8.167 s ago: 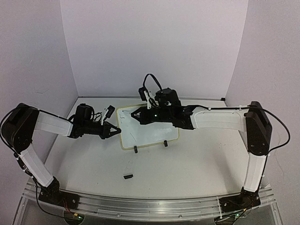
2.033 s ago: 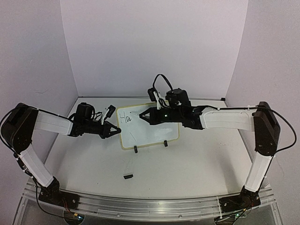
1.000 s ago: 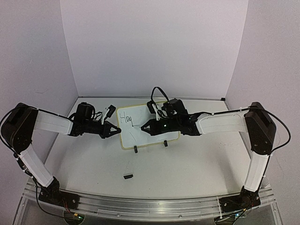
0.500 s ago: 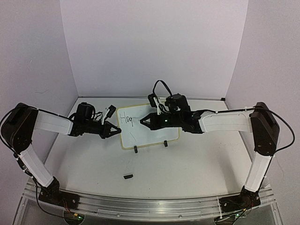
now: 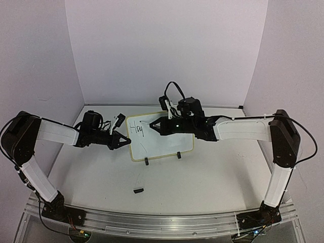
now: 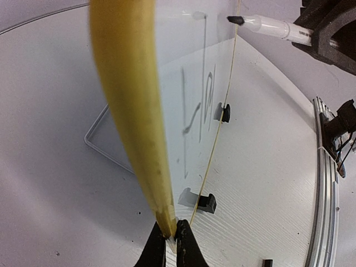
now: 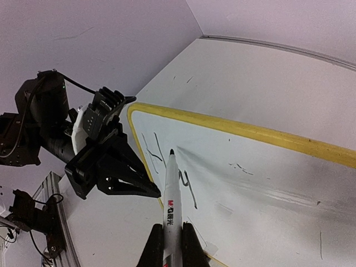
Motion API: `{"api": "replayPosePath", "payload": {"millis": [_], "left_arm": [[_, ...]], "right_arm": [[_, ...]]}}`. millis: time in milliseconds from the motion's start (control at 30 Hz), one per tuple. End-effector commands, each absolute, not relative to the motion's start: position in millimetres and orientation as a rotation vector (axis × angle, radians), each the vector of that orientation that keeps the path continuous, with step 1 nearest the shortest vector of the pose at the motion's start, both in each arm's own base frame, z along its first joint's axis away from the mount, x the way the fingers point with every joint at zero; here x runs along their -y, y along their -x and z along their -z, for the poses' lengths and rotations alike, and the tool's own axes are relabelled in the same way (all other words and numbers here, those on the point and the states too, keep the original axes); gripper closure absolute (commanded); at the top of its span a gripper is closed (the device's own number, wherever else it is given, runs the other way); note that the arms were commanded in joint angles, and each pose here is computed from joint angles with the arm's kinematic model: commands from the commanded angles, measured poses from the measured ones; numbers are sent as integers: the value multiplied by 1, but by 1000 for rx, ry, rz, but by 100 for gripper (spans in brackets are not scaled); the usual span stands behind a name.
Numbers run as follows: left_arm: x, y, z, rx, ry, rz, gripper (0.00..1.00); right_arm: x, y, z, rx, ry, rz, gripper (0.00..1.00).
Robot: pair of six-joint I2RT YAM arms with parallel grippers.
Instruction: Write a sentence on the whiteboard
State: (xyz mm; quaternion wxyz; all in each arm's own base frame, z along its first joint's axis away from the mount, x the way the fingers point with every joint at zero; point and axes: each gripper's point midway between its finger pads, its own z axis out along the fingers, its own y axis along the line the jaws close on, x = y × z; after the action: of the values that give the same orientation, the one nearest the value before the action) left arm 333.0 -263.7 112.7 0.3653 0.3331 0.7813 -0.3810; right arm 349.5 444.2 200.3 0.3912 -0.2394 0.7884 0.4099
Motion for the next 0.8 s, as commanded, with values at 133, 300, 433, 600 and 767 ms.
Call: {"api": "replayPosePath", "payload": {"millis": [133,300,433,600,767], "left_arm": [[258,-350,-107,-2033,-841,856,100],[258,-350,-107,-2034,-841,856,100],[258,-350,-108,-2032,-840,855,100],[258,-349,-108,-2031,-842,856,100],[258,-350,-109,-2028,-842,855,100]], "right_arm": [[-450,-361,-200,-1987,585,-1013,100],[-443,-363,-196,-2004,560,-971,100],[-433,-363,-197,-2005,537,-929,100],[-422,-360,-198,-2004,523,-897,100],[-416,-356,-197,-2010,520,-890,100]]}}
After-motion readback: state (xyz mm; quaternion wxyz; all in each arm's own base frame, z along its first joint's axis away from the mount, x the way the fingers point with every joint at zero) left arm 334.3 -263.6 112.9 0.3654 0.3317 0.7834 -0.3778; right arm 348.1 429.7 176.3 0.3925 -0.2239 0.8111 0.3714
